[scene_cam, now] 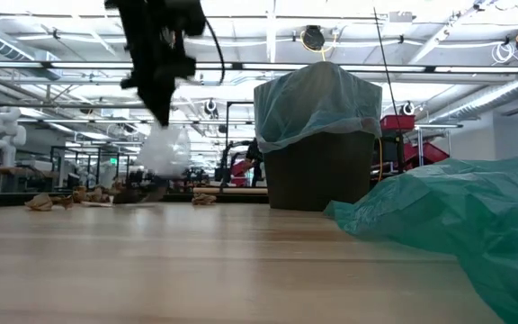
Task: Place trash/remove bag and relplace
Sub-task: Put the transparent plastic into the black trash bin, then put the white paper into the black trash bin
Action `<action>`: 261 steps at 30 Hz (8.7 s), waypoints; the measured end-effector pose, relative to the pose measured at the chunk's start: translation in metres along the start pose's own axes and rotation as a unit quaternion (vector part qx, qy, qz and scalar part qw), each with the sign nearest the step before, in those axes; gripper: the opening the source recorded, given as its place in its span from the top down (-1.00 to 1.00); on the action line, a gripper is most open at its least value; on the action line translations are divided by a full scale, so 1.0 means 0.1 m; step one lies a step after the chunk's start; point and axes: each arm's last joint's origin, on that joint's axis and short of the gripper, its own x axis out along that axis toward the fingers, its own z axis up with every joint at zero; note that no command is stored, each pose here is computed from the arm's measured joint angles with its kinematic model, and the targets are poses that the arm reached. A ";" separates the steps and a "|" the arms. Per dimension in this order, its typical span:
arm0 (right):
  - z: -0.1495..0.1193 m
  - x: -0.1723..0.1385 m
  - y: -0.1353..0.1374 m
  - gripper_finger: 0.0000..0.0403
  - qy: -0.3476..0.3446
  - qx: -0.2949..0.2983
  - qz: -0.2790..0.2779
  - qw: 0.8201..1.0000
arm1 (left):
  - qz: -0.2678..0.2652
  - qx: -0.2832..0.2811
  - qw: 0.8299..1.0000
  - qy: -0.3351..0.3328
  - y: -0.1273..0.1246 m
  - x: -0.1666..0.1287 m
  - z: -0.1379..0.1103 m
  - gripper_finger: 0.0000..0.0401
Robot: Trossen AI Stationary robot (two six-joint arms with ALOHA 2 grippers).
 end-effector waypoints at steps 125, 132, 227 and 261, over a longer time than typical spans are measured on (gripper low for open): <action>0.04 0.03 0.15 1.00 -0.018 0.013 0.031 0.999 | -0.003 0.039 0.993 0.110 0.13 0.84 -0.06 0.99; 0.04 0.03 0.15 1.00 -0.018 0.004 0.031 0.999 | -0.047 -0.030 0.997 -0.058 0.18 0.04 0.09 0.99; -0.24 0.23 0.23 1.00 0.113 -0.058 0.072 0.989 | -0.165 -0.014 0.958 -0.234 0.14 -1.43 -0.24 0.99; -1.53 0.48 0.16 1.00 0.062 0.070 0.079 0.993 | -0.194 -0.078 0.939 -0.275 0.32 -1.12 -0.77 1.00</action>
